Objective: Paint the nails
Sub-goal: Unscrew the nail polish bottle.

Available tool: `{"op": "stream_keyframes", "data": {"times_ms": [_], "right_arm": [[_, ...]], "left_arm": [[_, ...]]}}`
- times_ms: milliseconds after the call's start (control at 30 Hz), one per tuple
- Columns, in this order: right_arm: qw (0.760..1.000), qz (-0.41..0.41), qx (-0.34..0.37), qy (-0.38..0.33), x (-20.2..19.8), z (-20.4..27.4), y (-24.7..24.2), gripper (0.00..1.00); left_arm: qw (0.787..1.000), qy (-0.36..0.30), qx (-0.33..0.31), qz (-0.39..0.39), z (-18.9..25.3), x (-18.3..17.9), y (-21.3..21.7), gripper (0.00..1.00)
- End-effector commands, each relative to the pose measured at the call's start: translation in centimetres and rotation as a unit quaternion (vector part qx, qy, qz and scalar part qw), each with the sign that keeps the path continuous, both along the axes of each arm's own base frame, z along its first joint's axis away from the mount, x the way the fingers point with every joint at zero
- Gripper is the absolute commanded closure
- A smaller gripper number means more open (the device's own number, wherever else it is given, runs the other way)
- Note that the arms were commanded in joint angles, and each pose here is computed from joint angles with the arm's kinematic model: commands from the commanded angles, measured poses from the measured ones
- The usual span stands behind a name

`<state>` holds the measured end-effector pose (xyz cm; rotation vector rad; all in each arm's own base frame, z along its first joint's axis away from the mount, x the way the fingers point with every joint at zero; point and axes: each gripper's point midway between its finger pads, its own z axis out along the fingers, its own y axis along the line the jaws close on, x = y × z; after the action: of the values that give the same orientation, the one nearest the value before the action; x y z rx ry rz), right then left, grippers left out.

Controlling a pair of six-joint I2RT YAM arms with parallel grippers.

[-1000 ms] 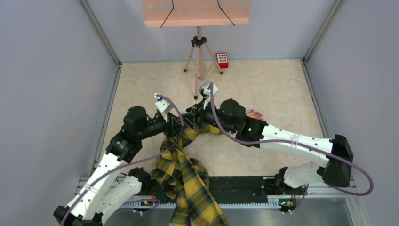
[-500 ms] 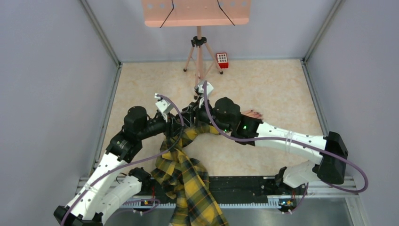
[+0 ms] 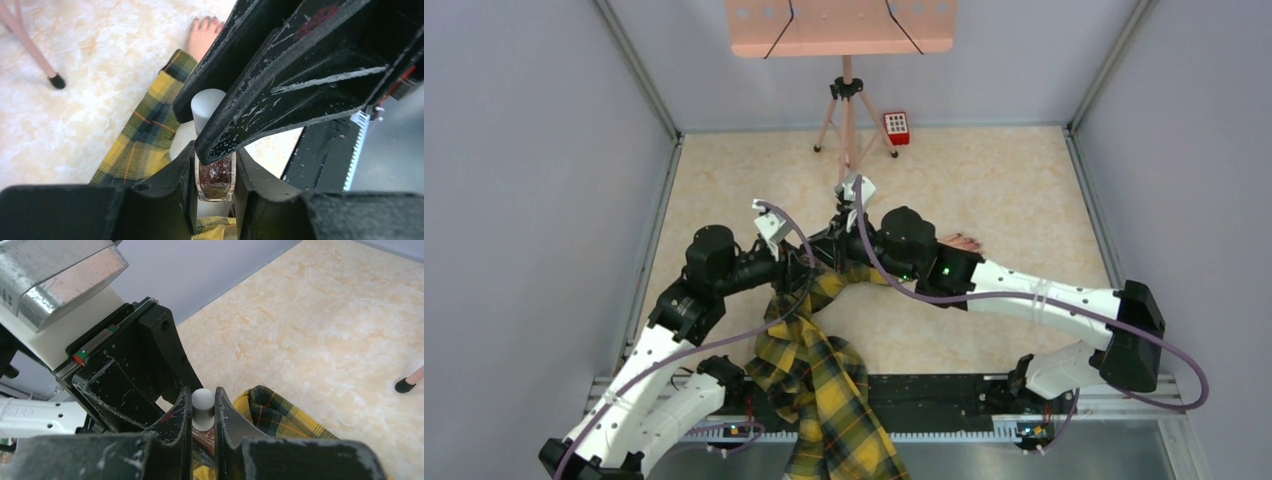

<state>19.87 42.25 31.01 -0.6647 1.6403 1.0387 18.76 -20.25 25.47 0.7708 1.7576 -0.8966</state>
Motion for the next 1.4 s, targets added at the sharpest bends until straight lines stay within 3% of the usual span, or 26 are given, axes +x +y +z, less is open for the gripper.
{"op": "stream_keyframes", "data": {"times_ms": [0,267,500,1367], "right_arm": [[0.996,0.051,0.041,-0.062,-2.4,4.5,-0.8,1.0],[0.97,0.199,0.06,-0.125,-7.9,6.3,-2.8,1.0],[0.951,0.267,0.08,-0.138,-10.3,7.4,-3.6,1.0],[0.966,0.195,0.105,-0.133,-7.9,8.2,-4.9,1.0]], "left_arm": [[0.991,-0.049,-0.056,-0.107,4.1,-3.2,-1.8,1.0],[0.958,-0.03,-0.104,-0.266,5.5,-8.6,-2.9,1.0],[0.953,-0.027,-0.107,-0.283,5.6,-9.3,-2.9,1.0],[0.958,-0.026,-0.1,-0.266,5.2,-8.6,-2.9,1.0]]}}
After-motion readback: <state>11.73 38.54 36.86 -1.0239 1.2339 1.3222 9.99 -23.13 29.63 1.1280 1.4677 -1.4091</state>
